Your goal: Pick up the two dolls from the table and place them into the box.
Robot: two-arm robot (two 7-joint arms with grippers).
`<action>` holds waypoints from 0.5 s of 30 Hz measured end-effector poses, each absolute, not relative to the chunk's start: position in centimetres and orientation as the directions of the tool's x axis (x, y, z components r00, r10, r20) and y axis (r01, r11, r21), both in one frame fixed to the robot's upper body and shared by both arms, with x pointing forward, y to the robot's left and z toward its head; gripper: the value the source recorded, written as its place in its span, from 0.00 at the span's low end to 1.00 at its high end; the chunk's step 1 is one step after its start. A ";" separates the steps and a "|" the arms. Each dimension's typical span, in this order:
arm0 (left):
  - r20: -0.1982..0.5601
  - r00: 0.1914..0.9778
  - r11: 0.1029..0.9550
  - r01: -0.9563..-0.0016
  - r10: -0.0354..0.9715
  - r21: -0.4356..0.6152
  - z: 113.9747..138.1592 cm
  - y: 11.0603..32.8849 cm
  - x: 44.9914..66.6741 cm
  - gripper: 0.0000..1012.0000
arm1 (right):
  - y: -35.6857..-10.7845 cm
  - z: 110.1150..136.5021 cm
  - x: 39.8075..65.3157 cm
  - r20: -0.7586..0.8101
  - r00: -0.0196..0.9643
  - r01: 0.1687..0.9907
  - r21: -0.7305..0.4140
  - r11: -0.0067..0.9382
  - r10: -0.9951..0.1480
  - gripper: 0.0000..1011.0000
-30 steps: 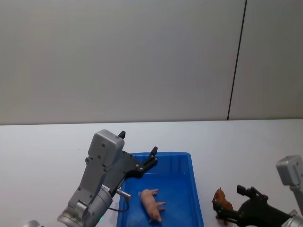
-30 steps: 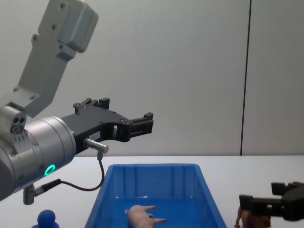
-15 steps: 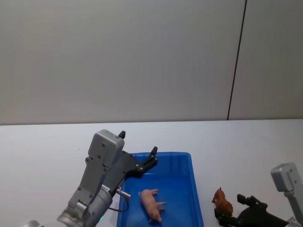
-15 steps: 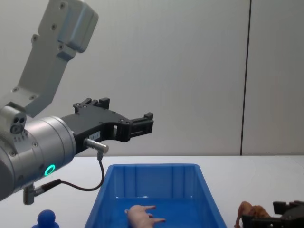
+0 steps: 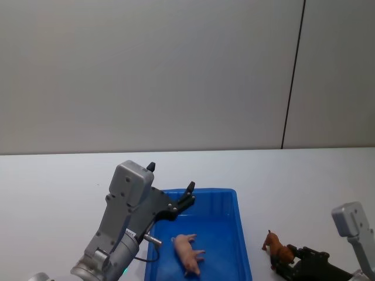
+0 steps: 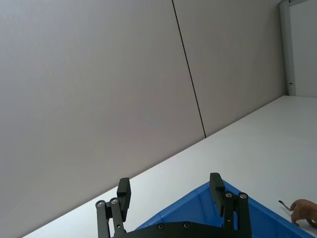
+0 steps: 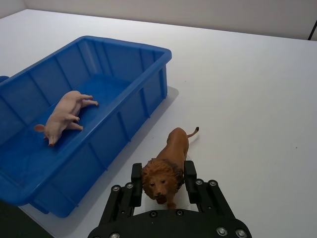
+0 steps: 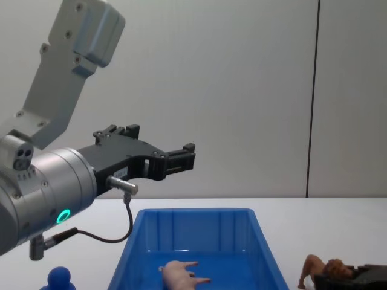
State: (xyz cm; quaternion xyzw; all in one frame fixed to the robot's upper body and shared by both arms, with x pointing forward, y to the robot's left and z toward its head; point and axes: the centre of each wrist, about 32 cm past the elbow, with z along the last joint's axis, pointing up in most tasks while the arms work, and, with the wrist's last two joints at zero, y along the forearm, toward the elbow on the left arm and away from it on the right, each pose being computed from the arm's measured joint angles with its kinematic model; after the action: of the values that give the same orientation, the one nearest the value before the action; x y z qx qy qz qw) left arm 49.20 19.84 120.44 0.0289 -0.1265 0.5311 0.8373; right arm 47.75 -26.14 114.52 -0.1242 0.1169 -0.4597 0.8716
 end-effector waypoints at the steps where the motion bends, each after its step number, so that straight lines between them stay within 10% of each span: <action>1: 0.242 0.404 0.434 -0.897 0.882 -0.086 120.4 19.8 49.2 0.99 | -26.1 114.5 47.8 -0.089 0.550 0.773 -0.323 0.546 -0.831 0.53; 15: 0.242 0.404 0.434 -0.897 0.882 -0.086 120.4 19.8 49.2 0.99 | -25.8 115.5 47.9 -0.039 0.559 0.796 -0.255 0.549 -0.828 0.44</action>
State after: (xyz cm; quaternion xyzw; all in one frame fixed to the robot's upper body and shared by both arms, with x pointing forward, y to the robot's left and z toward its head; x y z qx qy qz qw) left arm 49.20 19.84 120.44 0.0289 -0.1265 0.5311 0.8373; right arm 47.94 -25.84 115.52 -0.1045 0.0774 -0.4632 0.8766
